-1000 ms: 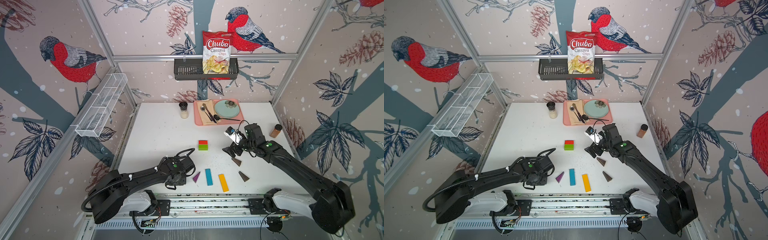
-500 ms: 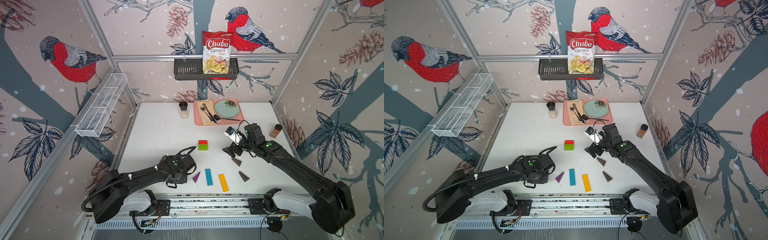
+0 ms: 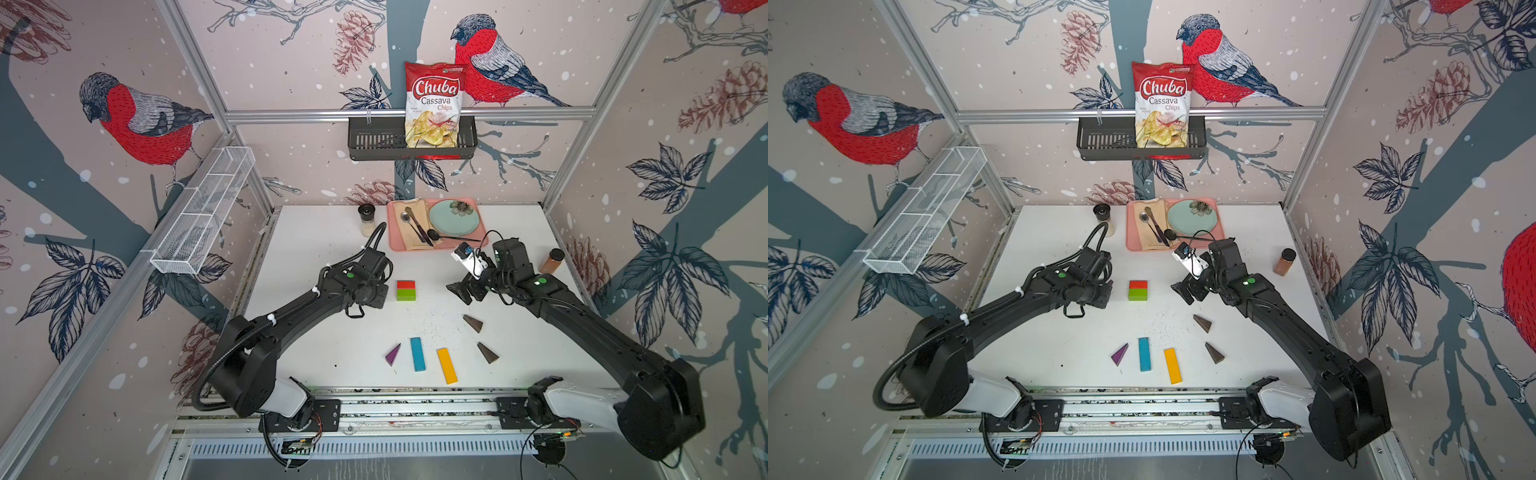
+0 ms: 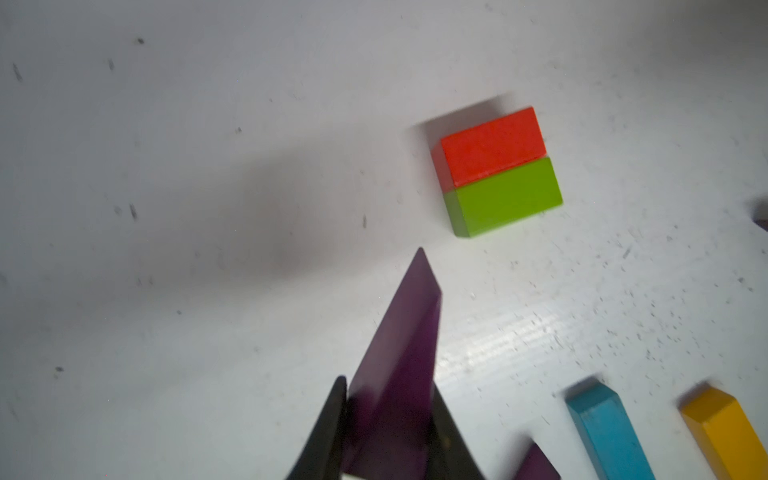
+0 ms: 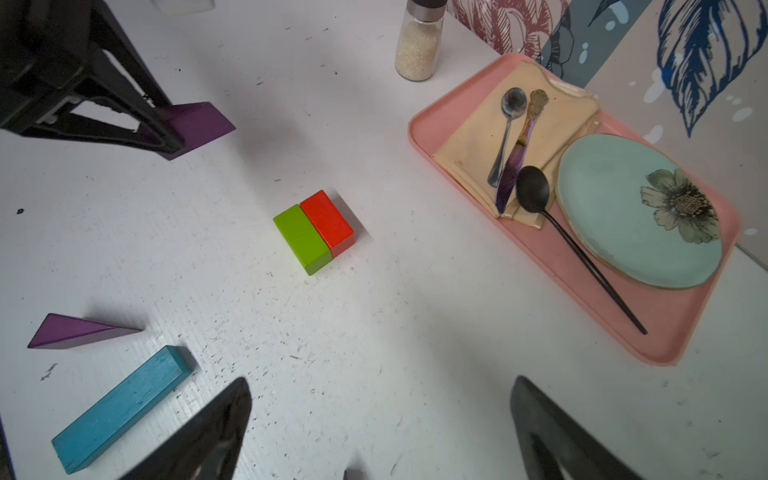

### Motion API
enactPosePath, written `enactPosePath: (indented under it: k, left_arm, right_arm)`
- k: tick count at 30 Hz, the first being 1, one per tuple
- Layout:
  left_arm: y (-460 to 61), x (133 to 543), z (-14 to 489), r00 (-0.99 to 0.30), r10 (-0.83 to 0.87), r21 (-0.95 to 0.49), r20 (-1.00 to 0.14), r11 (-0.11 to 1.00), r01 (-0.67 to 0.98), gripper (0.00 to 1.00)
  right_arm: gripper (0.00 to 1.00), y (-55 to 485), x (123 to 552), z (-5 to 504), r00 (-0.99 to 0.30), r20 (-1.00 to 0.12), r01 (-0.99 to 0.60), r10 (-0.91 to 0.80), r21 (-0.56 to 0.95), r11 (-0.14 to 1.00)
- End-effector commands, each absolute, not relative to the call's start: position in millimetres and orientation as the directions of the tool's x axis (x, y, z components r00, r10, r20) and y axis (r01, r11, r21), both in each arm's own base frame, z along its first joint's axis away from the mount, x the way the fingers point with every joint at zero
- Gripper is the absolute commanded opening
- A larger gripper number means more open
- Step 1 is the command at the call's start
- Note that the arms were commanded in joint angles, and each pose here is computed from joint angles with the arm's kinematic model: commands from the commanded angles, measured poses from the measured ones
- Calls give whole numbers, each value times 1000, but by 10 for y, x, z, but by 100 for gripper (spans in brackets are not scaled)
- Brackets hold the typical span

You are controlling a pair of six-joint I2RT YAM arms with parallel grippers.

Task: Assemble a small pinwheel with building blocks
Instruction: Assemble the building block at the center of the board.

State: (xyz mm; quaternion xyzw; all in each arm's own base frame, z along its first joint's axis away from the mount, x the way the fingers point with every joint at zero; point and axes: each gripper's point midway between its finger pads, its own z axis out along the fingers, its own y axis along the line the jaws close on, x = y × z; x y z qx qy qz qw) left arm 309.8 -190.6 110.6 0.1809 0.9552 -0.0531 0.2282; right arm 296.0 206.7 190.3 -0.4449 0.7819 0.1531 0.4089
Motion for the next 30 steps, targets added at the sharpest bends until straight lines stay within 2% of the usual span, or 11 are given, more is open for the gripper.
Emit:
enactPosePath:
  k: [1,5,9,15,18,20,22,26,30]
  left_arm:
    - [-1963,3417,1102,-711,515,40,-479,822,569,14]
    - [-2007,3770,1044,-618,626,74,-476,729,681,14]
    - [-2115,3925,962,-498,739,131,-454,609,783,15]
    - [-2180,4228,860,-301,862,280,-409,432,857,16]
    - [-2228,4347,828,-151,920,349,-363,284,893,16]
    - [-2243,4429,818,-74,934,360,-350,207,910,13]
    - [-2252,4512,865,-33,927,354,-374,176,919,11]
    - [-2263,4429,913,154,926,364,-346,-19,931,13]
    - [-2237,4331,901,315,892,354,-324,-194,915,16]
  right_arm:
    - [97,2067,3025,1980,-227,-786,-821,-575,-162,547]
    - [96,2047,3044,1987,-187,-778,-824,-600,-209,527]
    - [96,2025,3031,2011,-162,-768,-827,-620,-238,510]
    - [96,2033,2942,2096,-148,-775,-840,-614,-229,492]
    - [97,2043,2861,2218,-113,-767,-861,-631,-241,448]
    - [97,2005,2820,2257,-77,-747,-864,-661,-281,417]
    - [97,1961,2801,2256,-28,-729,-853,-684,-339,397]
    - [97,1930,2715,2286,97,-732,-814,-674,-448,369]
    - [97,1986,2634,2301,141,-778,-811,-613,-446,380]
